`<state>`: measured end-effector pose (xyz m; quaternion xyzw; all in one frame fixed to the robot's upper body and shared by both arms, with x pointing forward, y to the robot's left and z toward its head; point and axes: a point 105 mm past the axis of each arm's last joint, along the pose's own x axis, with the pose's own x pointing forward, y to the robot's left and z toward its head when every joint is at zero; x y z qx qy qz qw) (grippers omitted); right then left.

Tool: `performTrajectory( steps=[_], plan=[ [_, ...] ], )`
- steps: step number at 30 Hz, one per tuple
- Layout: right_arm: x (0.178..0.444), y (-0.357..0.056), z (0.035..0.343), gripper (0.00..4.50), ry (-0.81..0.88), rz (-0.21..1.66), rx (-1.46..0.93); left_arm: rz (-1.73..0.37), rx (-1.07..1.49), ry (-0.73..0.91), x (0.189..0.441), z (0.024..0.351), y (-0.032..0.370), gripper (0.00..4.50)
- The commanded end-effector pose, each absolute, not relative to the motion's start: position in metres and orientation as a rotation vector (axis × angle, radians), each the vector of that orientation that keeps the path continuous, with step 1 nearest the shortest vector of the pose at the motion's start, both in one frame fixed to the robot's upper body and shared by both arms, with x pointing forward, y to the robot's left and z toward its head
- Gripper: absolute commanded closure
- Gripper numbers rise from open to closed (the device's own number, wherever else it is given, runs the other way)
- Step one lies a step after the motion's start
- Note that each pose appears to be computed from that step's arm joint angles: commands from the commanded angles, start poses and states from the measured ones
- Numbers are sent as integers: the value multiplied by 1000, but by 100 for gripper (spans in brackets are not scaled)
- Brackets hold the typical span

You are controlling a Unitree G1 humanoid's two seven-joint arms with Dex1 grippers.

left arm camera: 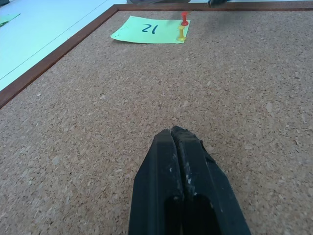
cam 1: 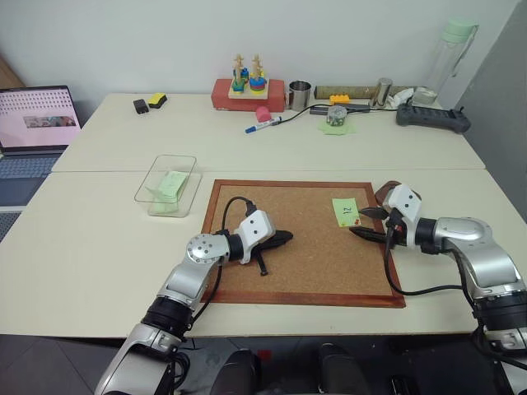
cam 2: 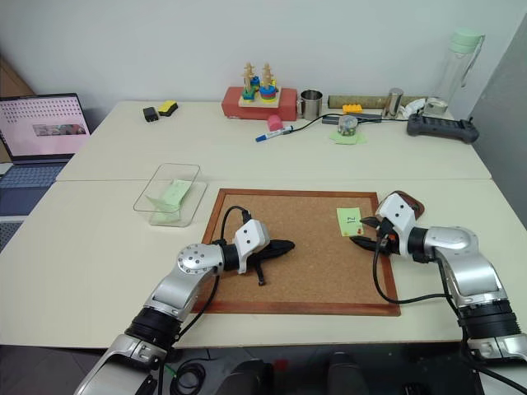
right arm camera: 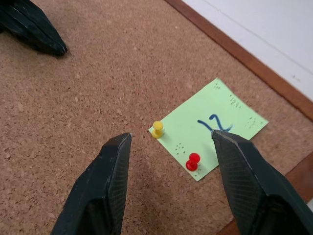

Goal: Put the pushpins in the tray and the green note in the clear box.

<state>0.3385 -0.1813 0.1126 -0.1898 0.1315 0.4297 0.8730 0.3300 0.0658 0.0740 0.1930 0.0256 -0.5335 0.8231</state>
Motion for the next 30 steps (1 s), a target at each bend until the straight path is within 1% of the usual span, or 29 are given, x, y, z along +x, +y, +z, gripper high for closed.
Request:
performTrajectory(
  steps=[1,7,8,9,10,11,14,15,16,18,21,22,25,30],
  plan=[
    [348,-183,123,178,226,875,-395,-1132,420,127,326,57,73,450],
    [354,-184,116,178,238,881,-387,-1133,420,128,326,57,73,450],
    [355,-184,115,195,241,880,-385,-1133,420,128,326,58,74,450],
    [356,-184,114,195,243,880,-384,-1133,419,128,326,58,74,450],
    [356,-185,113,221,245,879,-383,-1135,411,130,325,58,73,450],
    [357,-185,112,232,248,879,-383,-1142,404,131,324,59,73,450],
    [359,-186,111,311,252,880,-383,-1149,404,134,323,59,73,450],
    [360,-186,110,320,253,880,-383,-1148,405,135,323,59,74,450],
    [360,-186,110,346,254,881,-383,-1147,406,136,323,59,74,450],
    [360,-186,109,383,256,883,-382,-1146,408,138,323,59,75,450],
    [360,-186,108,436,259,890,-381,-1143,410,141,323,58,76,450],
    [360,-186,108,448,259,893,-381,-1142,409,142,323,58,77,450],
    [357,-185,110,448,255,906,-378,-1139,410,144,322,57,78,450],
    [355,-182,124,448,213,921,-348,-1129,415,148,324,57,80,450]
  ],
)
